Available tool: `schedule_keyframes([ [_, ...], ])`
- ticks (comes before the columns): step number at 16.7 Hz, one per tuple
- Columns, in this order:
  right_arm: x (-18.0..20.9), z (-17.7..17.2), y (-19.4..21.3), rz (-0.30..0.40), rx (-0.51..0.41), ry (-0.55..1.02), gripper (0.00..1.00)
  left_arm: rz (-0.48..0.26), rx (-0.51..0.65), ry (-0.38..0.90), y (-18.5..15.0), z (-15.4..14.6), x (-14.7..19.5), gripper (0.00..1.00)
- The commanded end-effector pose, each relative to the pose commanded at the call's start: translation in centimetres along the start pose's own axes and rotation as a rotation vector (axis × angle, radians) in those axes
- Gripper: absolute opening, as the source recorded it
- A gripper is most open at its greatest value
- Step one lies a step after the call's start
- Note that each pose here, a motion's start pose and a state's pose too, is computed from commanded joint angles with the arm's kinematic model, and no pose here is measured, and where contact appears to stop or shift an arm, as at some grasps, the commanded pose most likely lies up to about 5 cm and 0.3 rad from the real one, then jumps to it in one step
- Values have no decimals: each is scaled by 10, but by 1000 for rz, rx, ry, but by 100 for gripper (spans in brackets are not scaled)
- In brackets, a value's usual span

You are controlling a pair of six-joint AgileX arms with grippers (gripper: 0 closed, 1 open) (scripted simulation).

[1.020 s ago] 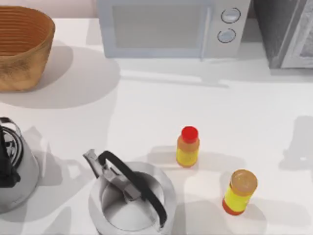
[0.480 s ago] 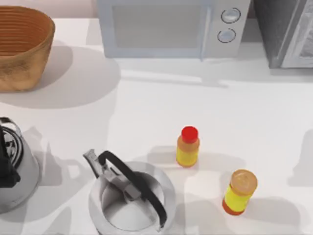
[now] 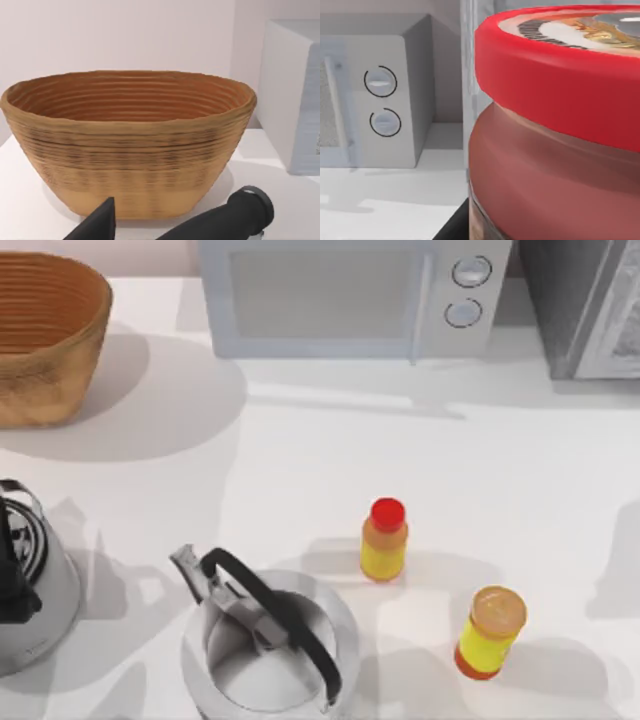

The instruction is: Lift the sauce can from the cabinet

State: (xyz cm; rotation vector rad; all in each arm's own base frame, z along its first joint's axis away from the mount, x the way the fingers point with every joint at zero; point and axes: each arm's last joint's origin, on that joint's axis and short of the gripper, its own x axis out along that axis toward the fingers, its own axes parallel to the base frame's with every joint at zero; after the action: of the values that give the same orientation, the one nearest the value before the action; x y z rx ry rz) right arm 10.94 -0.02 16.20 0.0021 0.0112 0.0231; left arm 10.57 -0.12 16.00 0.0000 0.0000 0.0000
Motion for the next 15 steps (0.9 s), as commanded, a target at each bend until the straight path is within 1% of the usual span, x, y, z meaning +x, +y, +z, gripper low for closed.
schedule_keyframes([
  [15,48,21,8,235,-4,-3,0,0,0,0,0,0,0,100],
])
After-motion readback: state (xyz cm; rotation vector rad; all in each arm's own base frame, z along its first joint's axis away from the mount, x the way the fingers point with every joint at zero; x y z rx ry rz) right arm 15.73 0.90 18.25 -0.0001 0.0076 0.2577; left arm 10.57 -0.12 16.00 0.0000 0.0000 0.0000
